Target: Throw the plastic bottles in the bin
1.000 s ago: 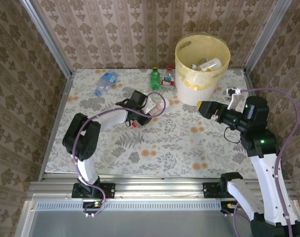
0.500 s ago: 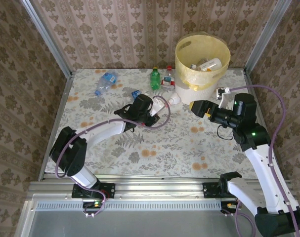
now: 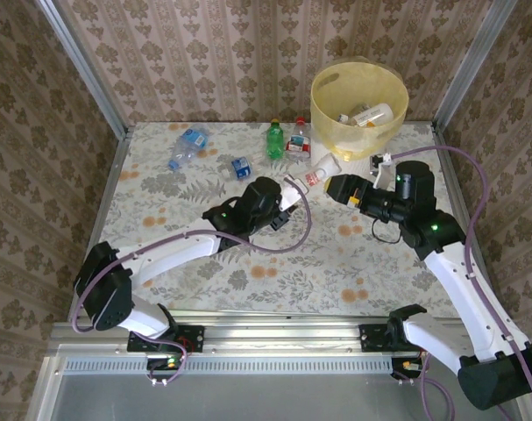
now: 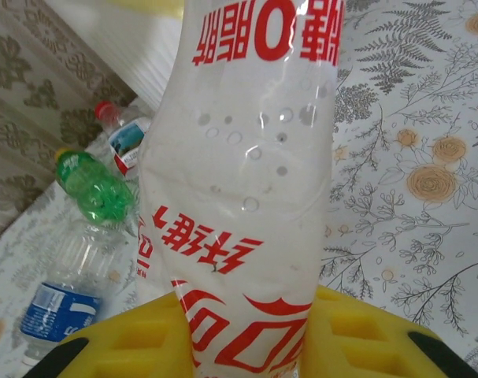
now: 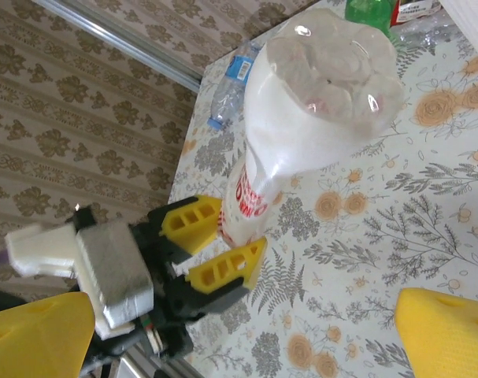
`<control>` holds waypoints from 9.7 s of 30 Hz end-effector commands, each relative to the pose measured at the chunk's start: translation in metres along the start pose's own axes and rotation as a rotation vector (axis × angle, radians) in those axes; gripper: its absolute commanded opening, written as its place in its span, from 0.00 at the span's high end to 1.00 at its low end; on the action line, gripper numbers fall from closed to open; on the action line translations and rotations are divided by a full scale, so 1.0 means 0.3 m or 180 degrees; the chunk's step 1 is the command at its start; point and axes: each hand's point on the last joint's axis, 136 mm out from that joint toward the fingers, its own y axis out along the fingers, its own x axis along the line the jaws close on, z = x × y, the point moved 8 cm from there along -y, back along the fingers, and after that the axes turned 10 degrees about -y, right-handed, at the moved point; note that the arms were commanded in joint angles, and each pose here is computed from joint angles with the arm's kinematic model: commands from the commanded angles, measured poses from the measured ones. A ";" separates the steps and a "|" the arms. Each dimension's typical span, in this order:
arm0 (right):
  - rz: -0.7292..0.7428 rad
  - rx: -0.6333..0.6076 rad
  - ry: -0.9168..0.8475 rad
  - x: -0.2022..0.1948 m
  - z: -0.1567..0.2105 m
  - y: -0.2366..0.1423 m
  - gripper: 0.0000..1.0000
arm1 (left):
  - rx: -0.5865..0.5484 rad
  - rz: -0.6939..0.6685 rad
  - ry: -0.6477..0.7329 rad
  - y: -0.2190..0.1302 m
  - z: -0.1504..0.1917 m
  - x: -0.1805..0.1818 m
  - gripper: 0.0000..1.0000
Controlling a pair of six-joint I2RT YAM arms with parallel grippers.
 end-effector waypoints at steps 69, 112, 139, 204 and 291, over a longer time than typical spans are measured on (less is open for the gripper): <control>0.0509 -0.1224 -0.1361 0.156 -0.261 -0.174 0.56 | -0.0854 0.0198 -0.0686 -0.195 0.011 0.011 0.00; 0.1392 -0.3841 -0.2587 0.348 -0.387 -0.625 0.59 | -0.0824 -0.0176 -0.1146 -0.169 0.086 0.125 0.00; 0.1561 -0.3609 -0.2617 0.322 -0.440 -0.543 0.58 | -0.0840 -0.0194 -0.1134 -0.166 0.077 0.149 0.00; 0.0999 -0.1425 -0.2092 0.193 -0.426 -0.315 0.00 | 0.1018 -0.0167 -0.1345 0.126 0.139 0.497 0.01; 0.0697 -0.0996 -0.2002 0.136 -0.303 -0.256 0.00 | 0.0206 0.0330 -0.1574 0.123 0.213 0.532 0.52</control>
